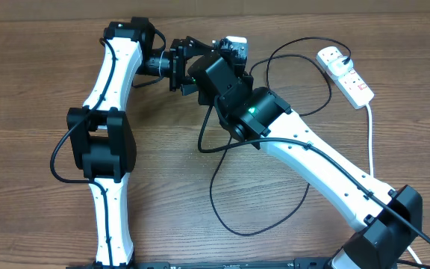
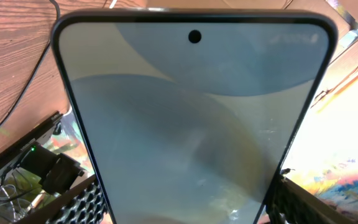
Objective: Plug charger to phone and switch on socket
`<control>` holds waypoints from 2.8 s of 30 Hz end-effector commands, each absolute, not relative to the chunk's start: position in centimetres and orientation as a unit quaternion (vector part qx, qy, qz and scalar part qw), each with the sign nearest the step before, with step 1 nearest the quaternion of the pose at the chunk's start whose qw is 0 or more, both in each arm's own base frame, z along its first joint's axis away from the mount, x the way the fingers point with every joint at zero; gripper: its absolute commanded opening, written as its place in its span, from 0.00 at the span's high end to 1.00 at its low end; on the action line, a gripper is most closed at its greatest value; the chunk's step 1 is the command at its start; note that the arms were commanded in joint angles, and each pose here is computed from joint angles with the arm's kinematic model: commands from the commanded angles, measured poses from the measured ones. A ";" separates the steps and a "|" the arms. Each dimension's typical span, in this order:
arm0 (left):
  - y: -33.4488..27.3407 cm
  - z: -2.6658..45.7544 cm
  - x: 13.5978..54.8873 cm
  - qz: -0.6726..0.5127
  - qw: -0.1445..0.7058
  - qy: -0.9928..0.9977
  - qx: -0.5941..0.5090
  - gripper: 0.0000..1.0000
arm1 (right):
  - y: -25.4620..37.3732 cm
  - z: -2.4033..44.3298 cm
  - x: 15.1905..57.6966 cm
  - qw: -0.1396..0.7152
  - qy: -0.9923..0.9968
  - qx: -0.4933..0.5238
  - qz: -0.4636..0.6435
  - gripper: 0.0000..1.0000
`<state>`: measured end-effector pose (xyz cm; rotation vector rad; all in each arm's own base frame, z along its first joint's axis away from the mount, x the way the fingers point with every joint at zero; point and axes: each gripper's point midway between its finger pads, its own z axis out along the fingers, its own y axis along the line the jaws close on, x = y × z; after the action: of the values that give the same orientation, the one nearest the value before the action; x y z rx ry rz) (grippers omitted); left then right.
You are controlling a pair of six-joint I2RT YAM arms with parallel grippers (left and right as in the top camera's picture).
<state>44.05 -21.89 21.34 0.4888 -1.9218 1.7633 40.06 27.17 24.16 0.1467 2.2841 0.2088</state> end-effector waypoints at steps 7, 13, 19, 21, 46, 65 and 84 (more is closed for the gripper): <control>-22.2 22.9 44.3 0.672 0.230 -0.687 0.154 0.25 | 27.1 25.1 40.2 0.400 0.888 0.181 0.141 0.89; -22.2 22.9 44.3 0.672 0.230 -0.687 0.153 0.24 | 26.5 24.8 40.2 0.379 0.862 0.286 0.176 0.86; -22.2 22.9 44.6 0.676 0.217 -0.689 0.140 0.24 | 25.8 25.0 40.6 0.364 0.819 0.390 0.214 0.85; -22.3 22.9 44.6 0.677 0.215 -0.690 0.137 0.24 | 25.7 25.1 40.8 0.358 0.805 0.417 0.226 0.84; -22.3 22.9 44.7 0.677 0.215 -0.690 0.137 0.56 | 27.8 26.5 41.7 0.317 0.748 0.486 0.321 0.85; -22.3 22.9 44.7 0.672 0.231 -0.686 0.154 0.91 | 29.3 26.1 40.9 0.264 0.750 0.496 0.349 0.82; -21.3 16.9 45.4 0.562 0.120 -0.813 0.096 0.96 | 26.9 32.7 37.5 0.399 0.865 0.156 0.261 0.20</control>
<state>45.03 -21.71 19.76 0.4436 -2.0769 1.7338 39.16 28.22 25.33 0.7026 2.2884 0.6423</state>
